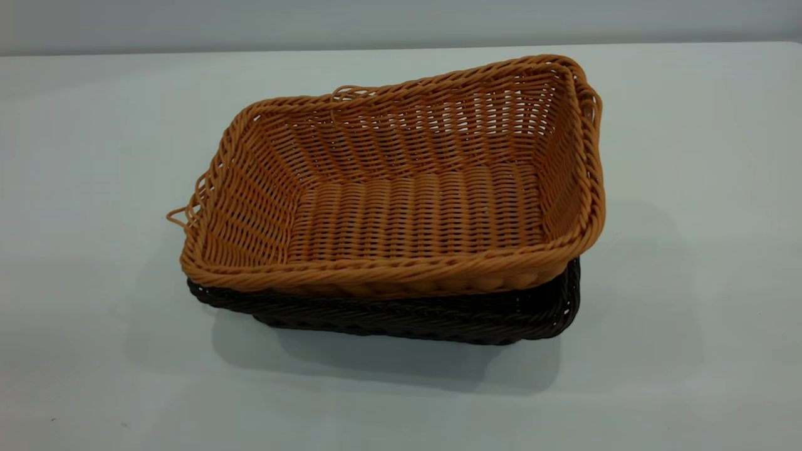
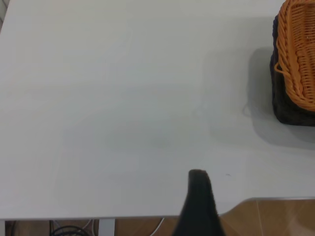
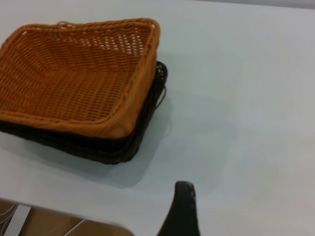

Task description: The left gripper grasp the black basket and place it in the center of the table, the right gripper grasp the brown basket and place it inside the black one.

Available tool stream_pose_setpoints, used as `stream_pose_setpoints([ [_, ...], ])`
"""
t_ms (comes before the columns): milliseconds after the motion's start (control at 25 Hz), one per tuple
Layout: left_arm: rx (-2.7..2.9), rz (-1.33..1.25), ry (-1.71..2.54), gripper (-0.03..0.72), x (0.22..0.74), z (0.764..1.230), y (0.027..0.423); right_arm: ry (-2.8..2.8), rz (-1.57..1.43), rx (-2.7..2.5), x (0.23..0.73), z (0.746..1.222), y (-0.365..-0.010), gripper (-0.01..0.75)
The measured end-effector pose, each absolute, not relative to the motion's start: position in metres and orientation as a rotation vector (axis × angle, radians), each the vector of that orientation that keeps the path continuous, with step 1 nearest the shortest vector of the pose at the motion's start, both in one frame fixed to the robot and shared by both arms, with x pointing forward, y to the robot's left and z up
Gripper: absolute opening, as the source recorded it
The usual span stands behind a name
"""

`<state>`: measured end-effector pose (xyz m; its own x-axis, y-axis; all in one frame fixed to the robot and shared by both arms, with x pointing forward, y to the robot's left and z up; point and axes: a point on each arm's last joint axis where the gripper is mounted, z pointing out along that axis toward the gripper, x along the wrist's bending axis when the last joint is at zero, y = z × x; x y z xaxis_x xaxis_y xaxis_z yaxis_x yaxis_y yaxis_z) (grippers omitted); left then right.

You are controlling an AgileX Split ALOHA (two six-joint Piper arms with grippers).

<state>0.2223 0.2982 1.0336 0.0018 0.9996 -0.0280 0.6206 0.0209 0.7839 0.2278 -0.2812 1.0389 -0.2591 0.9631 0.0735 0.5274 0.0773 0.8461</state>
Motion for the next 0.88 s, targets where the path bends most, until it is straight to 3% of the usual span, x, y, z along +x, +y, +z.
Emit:
stream_pose_setpoints([
  [880, 1.664, 0.788, 1.684, 0.521, 0.222, 1.034, 0.298, 1.635, 0.996, 1.666, 0.230, 1.037, -0.297, 0.591],
])
